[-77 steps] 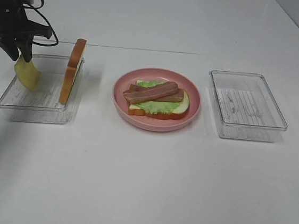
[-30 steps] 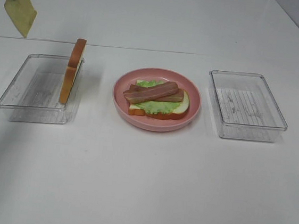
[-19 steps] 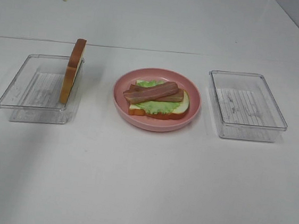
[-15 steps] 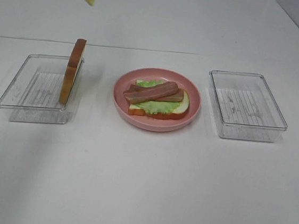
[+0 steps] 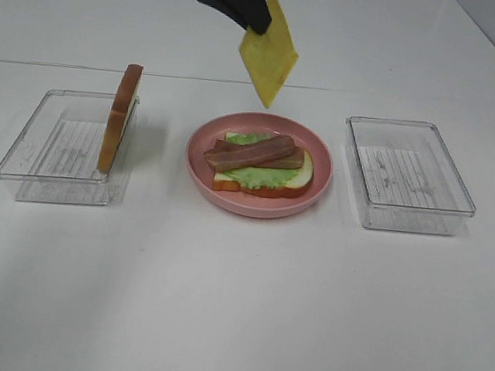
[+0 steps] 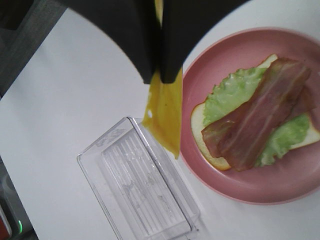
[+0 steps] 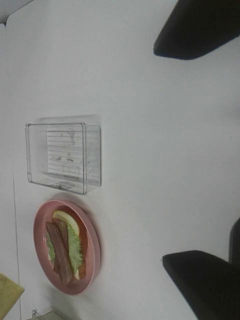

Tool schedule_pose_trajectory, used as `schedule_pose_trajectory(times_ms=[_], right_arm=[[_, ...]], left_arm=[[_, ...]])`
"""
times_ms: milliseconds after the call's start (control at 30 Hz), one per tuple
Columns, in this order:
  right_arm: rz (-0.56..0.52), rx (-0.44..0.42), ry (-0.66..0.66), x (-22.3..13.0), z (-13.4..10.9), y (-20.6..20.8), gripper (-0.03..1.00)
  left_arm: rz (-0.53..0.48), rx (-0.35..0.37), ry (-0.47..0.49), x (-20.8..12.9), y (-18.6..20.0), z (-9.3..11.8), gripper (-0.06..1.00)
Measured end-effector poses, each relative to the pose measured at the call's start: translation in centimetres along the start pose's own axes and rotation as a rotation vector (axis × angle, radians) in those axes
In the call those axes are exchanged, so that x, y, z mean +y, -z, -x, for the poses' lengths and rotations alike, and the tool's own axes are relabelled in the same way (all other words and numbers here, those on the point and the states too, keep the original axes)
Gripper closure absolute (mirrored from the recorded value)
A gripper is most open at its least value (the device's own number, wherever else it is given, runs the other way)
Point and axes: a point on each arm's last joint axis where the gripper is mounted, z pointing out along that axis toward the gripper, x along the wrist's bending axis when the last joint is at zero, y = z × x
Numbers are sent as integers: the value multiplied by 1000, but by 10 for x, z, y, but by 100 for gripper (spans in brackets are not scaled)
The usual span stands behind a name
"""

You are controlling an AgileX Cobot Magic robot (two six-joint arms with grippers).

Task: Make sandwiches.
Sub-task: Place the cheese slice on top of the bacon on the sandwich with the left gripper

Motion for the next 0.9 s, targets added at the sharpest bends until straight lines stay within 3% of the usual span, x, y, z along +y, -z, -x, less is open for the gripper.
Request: schedule_pose_trajectory(times_ms=[67,300,533,900], right_arm=[[0,0,0,0,0,0,-1],[0,0,0,0,0,0,-1],[0,0,0,0,0,0,-1],[0,0,0,0,0,0,-1]], left_arm=[[-31,-52,27,-3,-36,-10,94],[-74,-90,78,-11,-79,-29,94],[-95,-78,112,-18,-105,-45,94],[-44,-35,51,-18,-125,-60,94]])
